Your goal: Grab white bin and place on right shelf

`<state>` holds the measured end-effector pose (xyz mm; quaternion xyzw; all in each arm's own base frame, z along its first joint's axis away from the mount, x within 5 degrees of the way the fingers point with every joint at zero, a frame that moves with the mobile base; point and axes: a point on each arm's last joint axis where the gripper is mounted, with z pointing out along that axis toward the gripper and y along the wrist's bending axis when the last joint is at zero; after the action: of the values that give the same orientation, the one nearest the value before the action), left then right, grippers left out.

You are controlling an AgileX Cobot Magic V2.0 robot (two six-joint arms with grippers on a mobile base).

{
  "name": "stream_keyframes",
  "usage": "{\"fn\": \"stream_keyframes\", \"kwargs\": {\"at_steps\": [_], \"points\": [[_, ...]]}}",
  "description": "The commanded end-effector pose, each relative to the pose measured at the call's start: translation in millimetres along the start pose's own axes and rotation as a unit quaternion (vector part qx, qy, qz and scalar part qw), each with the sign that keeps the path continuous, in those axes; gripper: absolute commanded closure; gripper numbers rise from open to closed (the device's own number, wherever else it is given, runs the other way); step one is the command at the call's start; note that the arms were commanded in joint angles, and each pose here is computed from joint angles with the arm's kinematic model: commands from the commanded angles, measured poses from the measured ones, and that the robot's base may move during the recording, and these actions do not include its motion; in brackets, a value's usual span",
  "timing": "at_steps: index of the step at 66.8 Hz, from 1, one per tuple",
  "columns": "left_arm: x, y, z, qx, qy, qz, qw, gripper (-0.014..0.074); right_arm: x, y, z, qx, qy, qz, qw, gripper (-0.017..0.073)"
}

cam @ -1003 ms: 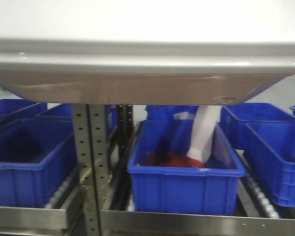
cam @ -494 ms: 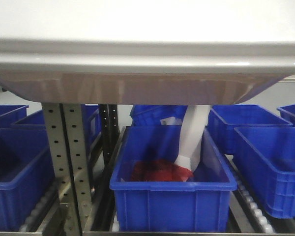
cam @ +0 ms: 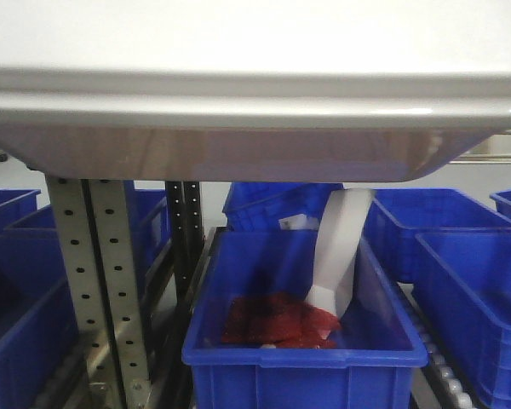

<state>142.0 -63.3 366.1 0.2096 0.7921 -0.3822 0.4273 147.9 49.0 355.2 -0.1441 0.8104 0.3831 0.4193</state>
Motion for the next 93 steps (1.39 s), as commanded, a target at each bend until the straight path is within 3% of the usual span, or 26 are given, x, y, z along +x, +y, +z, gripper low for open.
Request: {"fn": "stream_keyframes", "kwargs": {"at_steps": [1, 93], "points": [[-6.5, -31.7, -7.2, 0.127, -0.009, -0.002, 0.992, 0.0353, -7.8, 26.6, -6.3, -0.103, -0.023, 0.006, 0.994, 0.0225], [-6.5, -31.7, -7.2, 0.127, -0.009, -0.002, 0.992, 0.0353, -7.9, 26.5, -6.3, -0.103, -0.023, 0.006, 0.994, 0.0225]]}}
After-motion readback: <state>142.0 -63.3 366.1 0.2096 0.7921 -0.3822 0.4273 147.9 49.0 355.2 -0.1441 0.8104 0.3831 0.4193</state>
